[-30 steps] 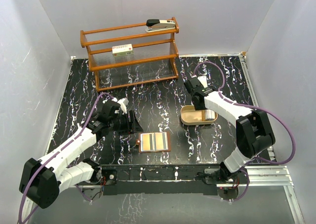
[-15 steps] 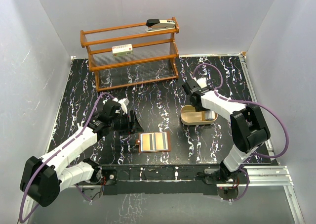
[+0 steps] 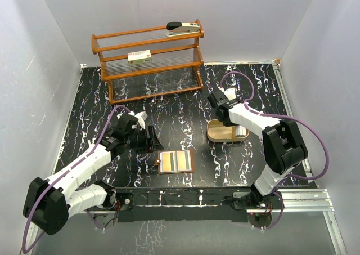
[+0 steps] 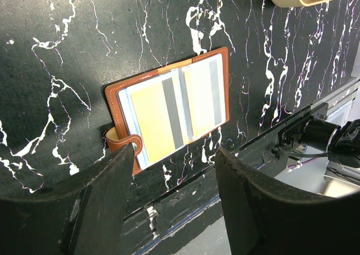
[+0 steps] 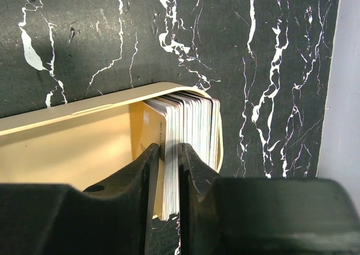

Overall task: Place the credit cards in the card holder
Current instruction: Pick up the credit card from the storage box.

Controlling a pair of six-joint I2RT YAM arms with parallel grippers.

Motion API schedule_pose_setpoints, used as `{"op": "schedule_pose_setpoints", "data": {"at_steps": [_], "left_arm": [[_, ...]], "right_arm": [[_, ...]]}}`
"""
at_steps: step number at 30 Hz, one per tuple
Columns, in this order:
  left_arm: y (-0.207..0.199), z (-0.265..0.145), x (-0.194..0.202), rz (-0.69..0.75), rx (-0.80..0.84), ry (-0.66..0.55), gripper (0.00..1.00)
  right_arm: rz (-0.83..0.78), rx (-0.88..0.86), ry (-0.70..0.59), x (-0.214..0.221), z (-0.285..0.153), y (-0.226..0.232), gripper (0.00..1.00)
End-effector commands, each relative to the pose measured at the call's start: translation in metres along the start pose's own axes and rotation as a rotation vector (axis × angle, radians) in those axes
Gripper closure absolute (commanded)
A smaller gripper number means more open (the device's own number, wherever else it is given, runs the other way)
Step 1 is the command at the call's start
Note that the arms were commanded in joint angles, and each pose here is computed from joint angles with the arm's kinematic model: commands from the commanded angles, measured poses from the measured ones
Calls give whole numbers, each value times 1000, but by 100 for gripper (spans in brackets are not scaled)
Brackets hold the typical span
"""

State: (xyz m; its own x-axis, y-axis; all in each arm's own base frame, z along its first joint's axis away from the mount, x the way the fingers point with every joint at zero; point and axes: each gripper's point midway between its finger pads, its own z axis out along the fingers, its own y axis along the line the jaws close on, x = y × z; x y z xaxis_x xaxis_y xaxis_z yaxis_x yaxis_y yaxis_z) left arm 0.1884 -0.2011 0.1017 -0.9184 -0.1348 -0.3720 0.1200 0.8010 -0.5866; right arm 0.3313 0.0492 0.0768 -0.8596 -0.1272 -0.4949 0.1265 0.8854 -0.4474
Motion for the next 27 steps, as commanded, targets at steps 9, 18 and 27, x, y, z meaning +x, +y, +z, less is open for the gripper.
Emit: {"op": "schedule_pose_setpoints", "data": {"at_steps": [9,18,27], "left_arm": [[-2,-3,1,10,8,2,42],[-1,-3,0,10,7,-1,42],[-3,-3,1,11,11,4,42]], "right_arm": [[69,33,-92,-30,-15,-16,92],[73,0,-102,-38,-21,-13,99],[101,-103,-122,-45,-40,-8,100]]}}
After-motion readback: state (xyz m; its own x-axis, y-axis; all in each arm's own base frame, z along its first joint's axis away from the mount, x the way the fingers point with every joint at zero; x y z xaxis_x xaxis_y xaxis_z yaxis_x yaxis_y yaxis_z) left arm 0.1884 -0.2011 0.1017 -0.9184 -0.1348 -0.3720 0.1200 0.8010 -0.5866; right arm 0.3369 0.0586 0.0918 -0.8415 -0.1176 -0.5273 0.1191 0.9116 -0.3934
